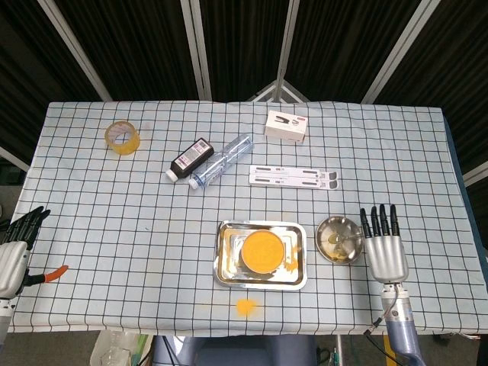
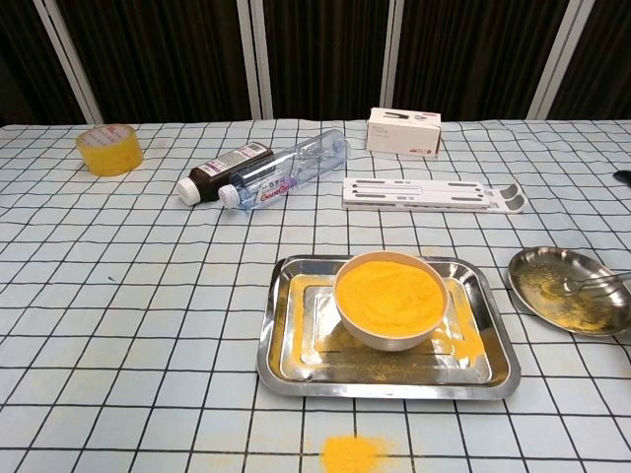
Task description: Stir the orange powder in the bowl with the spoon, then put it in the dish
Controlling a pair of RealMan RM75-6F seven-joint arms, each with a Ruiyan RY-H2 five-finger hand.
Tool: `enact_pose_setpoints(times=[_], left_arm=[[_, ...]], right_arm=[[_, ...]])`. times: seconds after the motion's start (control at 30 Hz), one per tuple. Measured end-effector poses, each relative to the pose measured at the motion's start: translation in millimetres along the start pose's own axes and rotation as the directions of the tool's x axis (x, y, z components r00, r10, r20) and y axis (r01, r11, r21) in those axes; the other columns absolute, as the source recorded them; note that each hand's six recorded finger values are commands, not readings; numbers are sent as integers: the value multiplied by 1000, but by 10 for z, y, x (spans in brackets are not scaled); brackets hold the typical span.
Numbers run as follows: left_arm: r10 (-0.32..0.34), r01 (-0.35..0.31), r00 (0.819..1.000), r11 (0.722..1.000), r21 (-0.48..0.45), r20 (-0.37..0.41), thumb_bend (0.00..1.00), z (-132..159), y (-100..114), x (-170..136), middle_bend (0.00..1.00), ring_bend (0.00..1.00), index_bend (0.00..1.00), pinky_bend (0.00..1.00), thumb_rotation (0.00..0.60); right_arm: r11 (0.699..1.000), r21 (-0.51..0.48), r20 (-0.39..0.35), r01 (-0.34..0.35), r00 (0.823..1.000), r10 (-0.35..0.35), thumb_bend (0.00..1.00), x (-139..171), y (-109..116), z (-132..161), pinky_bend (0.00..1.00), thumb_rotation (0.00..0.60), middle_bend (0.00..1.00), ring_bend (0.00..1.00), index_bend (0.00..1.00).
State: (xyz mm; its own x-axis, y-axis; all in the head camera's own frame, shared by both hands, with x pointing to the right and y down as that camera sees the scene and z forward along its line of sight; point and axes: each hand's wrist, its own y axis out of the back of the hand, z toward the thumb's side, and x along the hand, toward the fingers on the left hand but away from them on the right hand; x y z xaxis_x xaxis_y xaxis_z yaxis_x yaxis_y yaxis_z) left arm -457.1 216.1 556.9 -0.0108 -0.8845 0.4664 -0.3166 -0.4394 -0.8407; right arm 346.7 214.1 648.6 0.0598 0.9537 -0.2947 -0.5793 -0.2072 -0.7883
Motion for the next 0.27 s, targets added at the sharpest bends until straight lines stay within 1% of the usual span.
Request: enact_pose_setpoints(times=[0.07,0.17,0.2,0.27], left_arm=[[4,-4,1000,1000,14,3,5,-3,1,-1,0,0,0,0,600],[10,-10,1000,999,31,10,4,-3,2,-3,0,0,0,0,600],[11,-11,1000,999,37,11,4,-4,1,-4,0,0,0,0,600],[13,-14,1000,999,52,16,3,-2,1,-8,0,0,0,0,600]], right_arm=[[999,-40,1,2,1000,-2,501,50,55,-163,0,600,37,0,1],[992,-122,6,-18,1000,19,478,161,134,-452,0,600,9,0,0],[987,-159,8,-30,999,31,474,210,161,-557,0,600,6,0,0],[974,-223,10,-45,999,49,463,283,190,-674,0,600,0,0,0]])
